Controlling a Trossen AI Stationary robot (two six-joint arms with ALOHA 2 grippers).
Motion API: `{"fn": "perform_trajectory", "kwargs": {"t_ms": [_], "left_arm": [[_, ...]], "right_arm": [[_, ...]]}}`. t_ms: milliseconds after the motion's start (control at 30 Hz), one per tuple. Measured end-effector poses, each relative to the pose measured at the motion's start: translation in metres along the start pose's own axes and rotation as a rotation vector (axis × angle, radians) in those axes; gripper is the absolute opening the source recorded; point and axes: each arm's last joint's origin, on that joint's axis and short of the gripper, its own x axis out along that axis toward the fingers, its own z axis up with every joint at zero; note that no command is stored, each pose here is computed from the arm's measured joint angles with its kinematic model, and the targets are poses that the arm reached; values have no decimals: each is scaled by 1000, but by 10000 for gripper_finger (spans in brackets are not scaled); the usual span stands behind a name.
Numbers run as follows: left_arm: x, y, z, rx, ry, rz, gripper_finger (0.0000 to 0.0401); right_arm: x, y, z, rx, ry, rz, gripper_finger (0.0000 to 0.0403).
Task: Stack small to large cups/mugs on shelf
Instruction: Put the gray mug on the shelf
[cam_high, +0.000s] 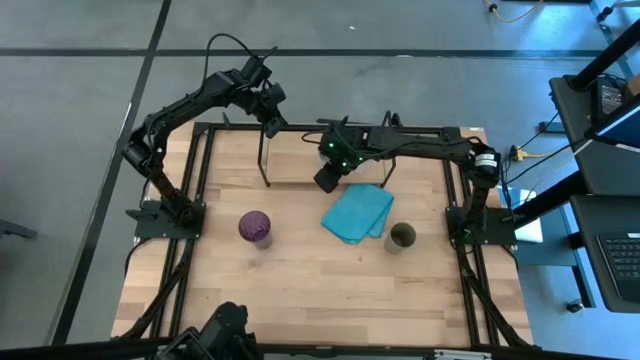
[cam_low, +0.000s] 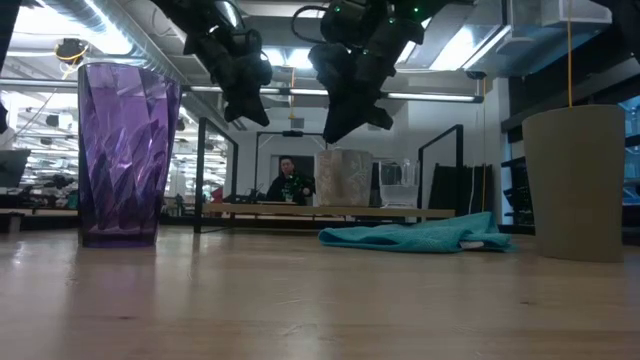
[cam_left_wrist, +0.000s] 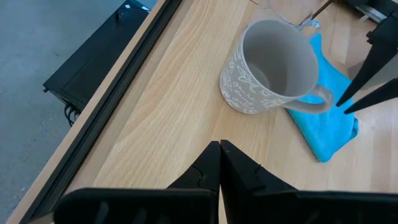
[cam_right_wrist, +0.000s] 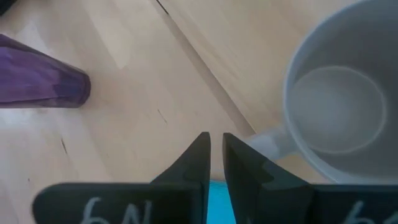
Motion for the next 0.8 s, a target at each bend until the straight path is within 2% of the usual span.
{"fn": "perform_trajectory", "kwargs": {"t_ms": [200,800], "left_arm": [[0,0,0,0,1,0,0],[0,0,0,7,4,-1,0]], "right_arm": [[9,1,-2,1,21,-6,46],[9,1,-2,1,-4,-58,46]]}}
